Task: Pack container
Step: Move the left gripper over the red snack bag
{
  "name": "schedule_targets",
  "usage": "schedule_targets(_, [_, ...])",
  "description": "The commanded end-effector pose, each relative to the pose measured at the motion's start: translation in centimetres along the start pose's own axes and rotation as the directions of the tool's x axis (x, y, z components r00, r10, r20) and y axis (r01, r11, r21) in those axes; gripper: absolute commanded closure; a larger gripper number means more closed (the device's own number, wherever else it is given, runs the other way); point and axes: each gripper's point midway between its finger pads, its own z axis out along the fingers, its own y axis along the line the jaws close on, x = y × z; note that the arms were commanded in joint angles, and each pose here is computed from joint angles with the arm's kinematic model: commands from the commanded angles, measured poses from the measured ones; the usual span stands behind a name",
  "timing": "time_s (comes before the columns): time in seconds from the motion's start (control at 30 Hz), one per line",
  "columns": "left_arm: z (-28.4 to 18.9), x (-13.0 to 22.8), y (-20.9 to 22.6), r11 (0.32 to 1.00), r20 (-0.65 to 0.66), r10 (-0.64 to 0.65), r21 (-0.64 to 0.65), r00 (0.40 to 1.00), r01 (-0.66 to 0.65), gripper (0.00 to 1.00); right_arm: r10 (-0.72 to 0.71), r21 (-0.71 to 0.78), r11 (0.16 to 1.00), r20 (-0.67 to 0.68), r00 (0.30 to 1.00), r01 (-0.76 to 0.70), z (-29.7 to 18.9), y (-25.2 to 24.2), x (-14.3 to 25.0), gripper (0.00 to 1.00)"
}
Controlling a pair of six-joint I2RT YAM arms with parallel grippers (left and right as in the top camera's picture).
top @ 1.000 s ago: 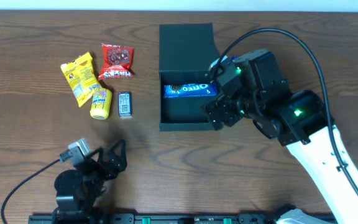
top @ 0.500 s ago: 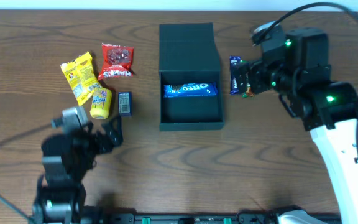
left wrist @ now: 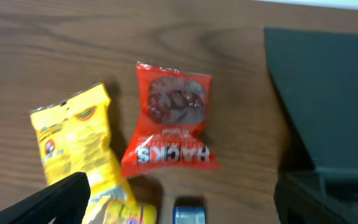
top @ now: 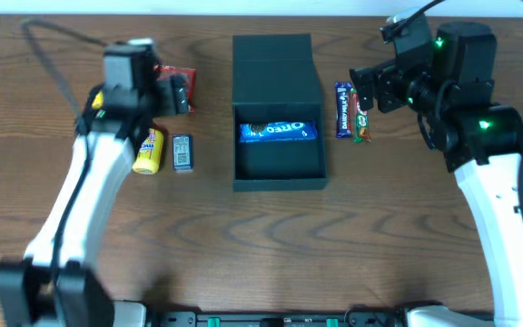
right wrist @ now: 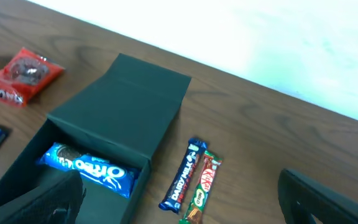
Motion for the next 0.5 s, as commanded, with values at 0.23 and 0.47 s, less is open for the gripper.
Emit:
schedule_targets(0.23, [8.9,1.8,1.9,0.98,-0.13,0.116,-0.145,0.985,-0.135,0.04,0.043,0.019,0.999,-0.059,0.997,-0.042,0.5,-1.6,1.7,0.01])
schedule_targets(0.47, [12.6,4.6,2.1,0.978,-0.19,0.119,-0.149,0.975,-0.148,0.08,0.081,0.022,0.997,-0.071,0.994,-0.08,0.5,-1.7,2.0,0.01])
